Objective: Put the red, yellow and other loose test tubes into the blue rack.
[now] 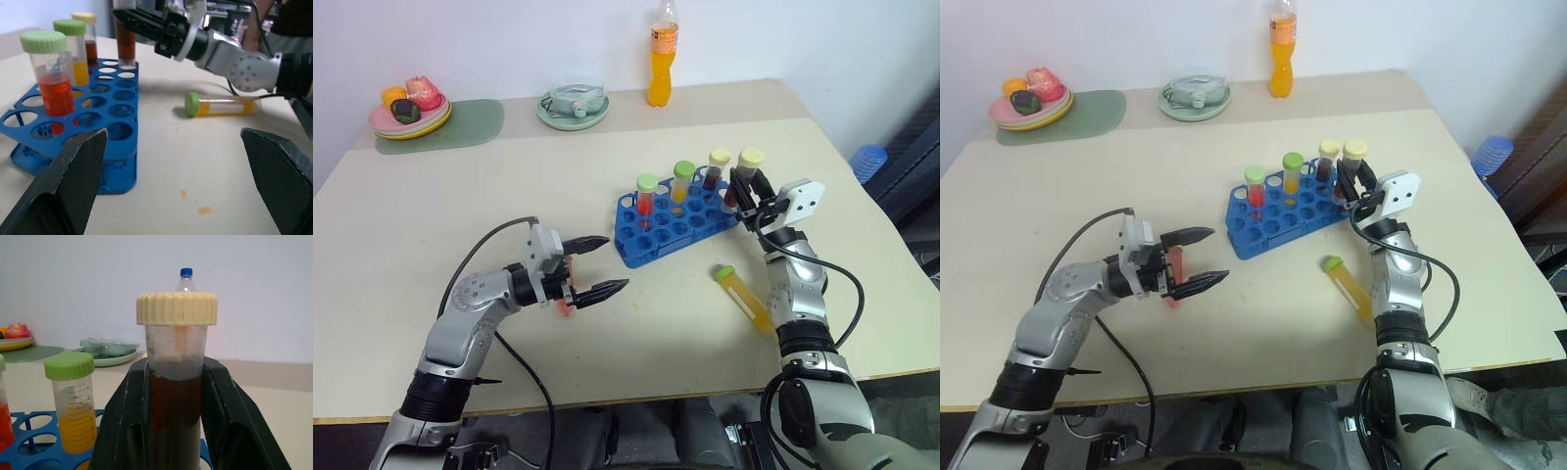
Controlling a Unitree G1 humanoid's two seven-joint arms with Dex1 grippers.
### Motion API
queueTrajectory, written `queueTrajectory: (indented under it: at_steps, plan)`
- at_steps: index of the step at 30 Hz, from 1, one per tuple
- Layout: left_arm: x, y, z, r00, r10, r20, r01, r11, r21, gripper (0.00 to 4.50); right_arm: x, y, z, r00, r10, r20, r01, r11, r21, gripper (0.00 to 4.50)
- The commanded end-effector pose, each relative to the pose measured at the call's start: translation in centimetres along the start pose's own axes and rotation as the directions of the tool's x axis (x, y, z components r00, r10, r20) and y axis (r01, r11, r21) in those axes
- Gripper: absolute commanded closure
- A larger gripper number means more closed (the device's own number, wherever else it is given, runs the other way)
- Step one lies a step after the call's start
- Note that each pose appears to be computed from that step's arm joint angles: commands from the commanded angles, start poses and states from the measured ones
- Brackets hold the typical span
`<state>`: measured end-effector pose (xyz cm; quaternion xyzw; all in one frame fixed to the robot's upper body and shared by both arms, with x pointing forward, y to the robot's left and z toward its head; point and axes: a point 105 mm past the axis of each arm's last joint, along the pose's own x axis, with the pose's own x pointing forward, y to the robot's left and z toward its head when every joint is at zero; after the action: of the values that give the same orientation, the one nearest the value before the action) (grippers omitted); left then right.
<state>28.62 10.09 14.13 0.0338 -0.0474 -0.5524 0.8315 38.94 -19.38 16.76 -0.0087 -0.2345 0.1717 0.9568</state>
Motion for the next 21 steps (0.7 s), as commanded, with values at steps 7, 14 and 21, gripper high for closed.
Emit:
queueTrajectory:
  at_steps: [7, 14, 21]
  plan:
    - [-0.12, 0.38, 0.8, 0.999, 0.045, 0.026, -0.046, 0.999, 0.03, 0.0, -0.61, -0.57, 0.0, 1.0, -0.02, -0.005, 0.02, 1.0, -0.007, 3.75]
    - [0.01, 0.57, 0.83, 0.998, 0.06, 0.029, -0.061, 0.997, 0.037, 0.0, -0.93, -0.8, -0.06, 1.0, -0.027, -0.008, 0.027, 1.0, -0.011, 3.75]
    - [0.19, 0.46, 0.93, 0.998, 0.053, 0.032, -0.054, 0.998, 0.039, 0.0, -0.74, -0.41, -0.14, 1.0, -0.018, -0.006, 0.018, 1.0, 0.005, 3.75]
